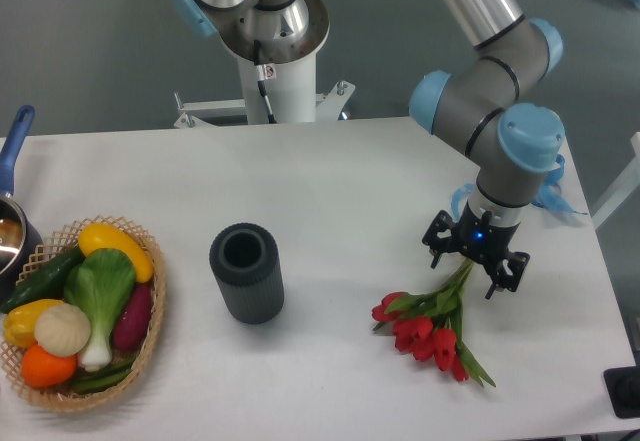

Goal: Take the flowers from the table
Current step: 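Lower the gripper around the tulip stems and close it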

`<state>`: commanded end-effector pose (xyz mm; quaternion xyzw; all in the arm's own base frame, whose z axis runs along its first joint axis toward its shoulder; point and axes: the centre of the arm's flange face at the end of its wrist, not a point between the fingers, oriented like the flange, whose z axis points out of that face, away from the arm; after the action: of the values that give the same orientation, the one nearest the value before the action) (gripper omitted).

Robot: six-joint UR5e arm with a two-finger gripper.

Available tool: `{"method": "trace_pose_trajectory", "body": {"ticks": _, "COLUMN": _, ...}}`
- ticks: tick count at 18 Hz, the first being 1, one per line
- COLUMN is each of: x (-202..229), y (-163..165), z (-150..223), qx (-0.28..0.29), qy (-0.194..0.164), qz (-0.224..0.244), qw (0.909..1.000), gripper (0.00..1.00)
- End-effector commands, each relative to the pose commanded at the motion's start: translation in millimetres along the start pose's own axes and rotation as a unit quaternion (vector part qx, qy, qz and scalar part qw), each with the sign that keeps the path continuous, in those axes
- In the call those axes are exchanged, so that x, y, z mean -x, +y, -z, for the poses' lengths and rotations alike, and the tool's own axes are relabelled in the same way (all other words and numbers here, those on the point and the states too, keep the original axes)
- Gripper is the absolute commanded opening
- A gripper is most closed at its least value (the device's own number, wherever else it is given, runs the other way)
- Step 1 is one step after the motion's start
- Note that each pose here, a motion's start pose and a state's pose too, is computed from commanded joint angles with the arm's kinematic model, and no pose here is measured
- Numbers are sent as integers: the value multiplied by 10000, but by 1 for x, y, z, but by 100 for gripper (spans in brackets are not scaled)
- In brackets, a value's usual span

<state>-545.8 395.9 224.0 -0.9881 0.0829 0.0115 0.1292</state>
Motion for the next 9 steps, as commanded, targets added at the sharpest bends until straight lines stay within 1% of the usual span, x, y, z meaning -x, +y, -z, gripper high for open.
{"method": "trace_pose_trajectory", "body": {"ticks": 4, "x": -6, "y": -11, "z": -15, "qx": 380, "qy": 9, "qz": -36, "qw": 9993, "gripper": 100}}
{"method": "trace_pose_trajectory", "body": {"ticks": 8, "x": -4, "y": -14, "z": -21, "qx": 386, "qy": -18, "qz": -95, "qw": 9992, "gripper": 100}}
{"method": "trace_pose_trajectory", "body": {"ticks": 9, "x": -2, "y": -15, "z": -22, "qx": 379, "qy": -70, "qz": -82, "qw": 9992, "gripper": 100}}
